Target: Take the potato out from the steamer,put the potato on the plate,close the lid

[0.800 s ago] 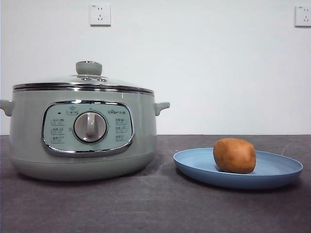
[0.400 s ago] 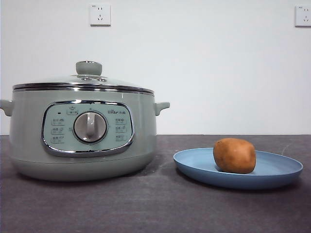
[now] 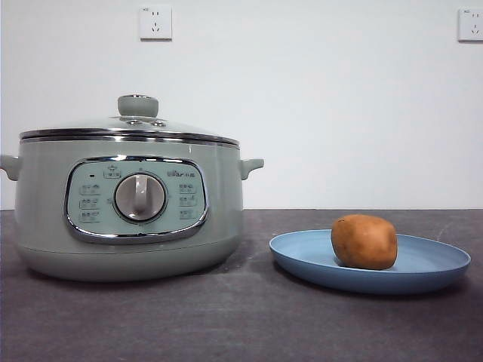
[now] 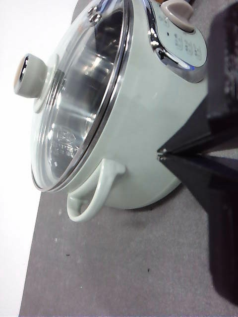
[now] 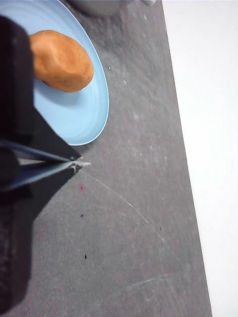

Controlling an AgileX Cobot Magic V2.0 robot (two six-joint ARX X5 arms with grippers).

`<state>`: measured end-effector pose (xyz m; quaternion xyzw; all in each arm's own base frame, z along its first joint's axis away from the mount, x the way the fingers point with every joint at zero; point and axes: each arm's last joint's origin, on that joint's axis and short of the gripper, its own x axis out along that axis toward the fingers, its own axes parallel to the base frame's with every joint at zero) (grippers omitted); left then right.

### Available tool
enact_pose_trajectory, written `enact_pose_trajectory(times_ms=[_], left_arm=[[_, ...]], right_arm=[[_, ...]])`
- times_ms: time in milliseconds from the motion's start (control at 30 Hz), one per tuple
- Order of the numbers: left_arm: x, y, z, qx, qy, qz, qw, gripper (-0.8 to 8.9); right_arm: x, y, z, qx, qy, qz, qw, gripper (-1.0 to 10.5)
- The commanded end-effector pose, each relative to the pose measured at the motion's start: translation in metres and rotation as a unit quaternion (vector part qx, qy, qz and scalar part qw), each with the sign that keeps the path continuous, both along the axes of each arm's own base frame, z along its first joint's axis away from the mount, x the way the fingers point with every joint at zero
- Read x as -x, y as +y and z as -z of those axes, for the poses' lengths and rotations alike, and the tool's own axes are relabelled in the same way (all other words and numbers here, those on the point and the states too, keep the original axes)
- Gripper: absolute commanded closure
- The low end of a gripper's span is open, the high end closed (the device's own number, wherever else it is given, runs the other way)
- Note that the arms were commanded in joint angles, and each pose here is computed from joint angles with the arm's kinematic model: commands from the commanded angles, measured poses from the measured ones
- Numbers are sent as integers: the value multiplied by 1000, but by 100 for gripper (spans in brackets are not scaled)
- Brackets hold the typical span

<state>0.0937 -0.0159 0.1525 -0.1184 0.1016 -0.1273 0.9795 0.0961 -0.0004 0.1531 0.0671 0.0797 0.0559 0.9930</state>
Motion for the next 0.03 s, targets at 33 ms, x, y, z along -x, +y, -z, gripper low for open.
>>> enact_pose_trajectory(times_ms=[33], left_arm=[[-1, 0, 4, 0, 7, -2, 1000, 817]], right_arm=[[0, 0, 5, -4, 10, 1, 1000, 949]])
